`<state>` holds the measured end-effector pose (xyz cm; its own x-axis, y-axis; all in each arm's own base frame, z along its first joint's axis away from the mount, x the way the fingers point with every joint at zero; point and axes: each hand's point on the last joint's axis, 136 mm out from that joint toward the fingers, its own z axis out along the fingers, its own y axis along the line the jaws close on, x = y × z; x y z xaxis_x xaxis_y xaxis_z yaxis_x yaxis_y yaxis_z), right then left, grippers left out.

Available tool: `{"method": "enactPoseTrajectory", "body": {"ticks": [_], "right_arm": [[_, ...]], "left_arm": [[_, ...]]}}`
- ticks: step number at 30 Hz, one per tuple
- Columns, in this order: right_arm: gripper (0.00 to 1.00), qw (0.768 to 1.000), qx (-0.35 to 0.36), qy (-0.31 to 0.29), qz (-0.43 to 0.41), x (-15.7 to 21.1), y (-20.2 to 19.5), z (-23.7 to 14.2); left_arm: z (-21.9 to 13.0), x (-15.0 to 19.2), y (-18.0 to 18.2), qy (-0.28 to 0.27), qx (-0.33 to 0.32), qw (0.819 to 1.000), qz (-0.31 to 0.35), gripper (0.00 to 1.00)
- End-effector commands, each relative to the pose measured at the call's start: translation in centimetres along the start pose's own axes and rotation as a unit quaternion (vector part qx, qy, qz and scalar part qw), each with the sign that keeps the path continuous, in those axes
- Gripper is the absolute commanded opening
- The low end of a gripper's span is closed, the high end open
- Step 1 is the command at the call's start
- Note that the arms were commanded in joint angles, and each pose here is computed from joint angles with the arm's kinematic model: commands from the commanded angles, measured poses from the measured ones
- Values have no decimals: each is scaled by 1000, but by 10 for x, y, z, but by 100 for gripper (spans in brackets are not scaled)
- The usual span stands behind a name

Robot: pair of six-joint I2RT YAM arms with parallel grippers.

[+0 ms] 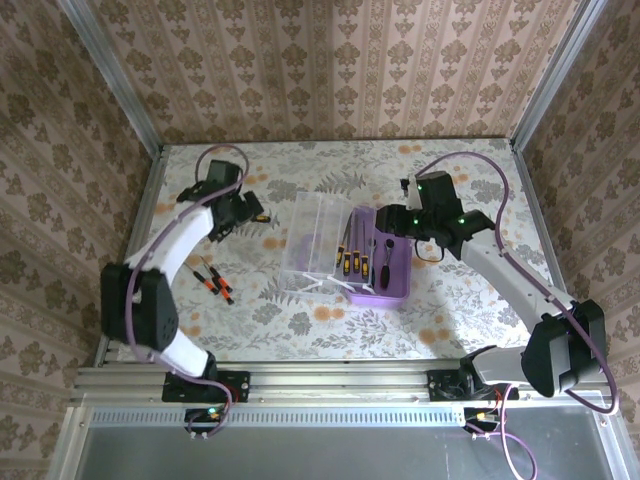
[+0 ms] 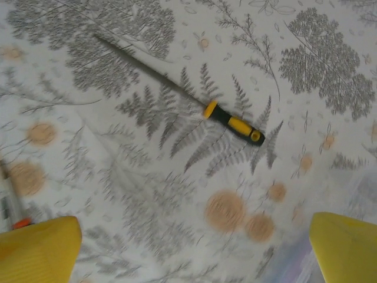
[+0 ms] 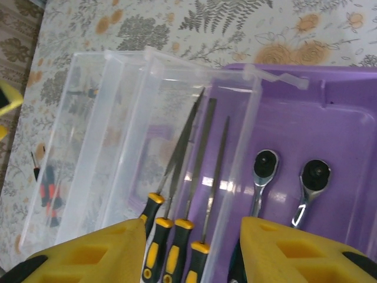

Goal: Pack the tool kit

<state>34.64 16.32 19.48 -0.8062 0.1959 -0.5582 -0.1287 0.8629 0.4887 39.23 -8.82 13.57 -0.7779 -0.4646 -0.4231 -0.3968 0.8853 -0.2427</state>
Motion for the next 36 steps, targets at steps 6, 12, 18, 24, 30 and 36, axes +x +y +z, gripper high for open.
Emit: {"method": "enactPoseTrajectory", "body": {"ticks": [6, 12, 18, 24, 30, 36], "right_arm": [[57, 999, -1, -44, 14, -11, -13, -11], [63, 999, -11, -44, 28, -11, -21, -6], [66, 998, -29, -38, 37, -13, -20, -1], [67, 997, -51, -45, 48, -18, -15, -4], [68, 997, -44, -49, 51, -17, -20, -7], [69, 996, -46, -50, 60, -18, -21, -5]], "left_arm": [[64, -32, -25, 17, -47, 999, -17, 100], [91, -34, -35, 42, -57, 997, -5, 100], [107, -29, -20, 57, -112, 992, -9, 100], [120, -22, -15, 63, -141, 988, -15, 100], [127, -17, -12, 80, -155, 985, 6, 99], [129, -7, -6, 87, -167, 981, 38, 97]]}}
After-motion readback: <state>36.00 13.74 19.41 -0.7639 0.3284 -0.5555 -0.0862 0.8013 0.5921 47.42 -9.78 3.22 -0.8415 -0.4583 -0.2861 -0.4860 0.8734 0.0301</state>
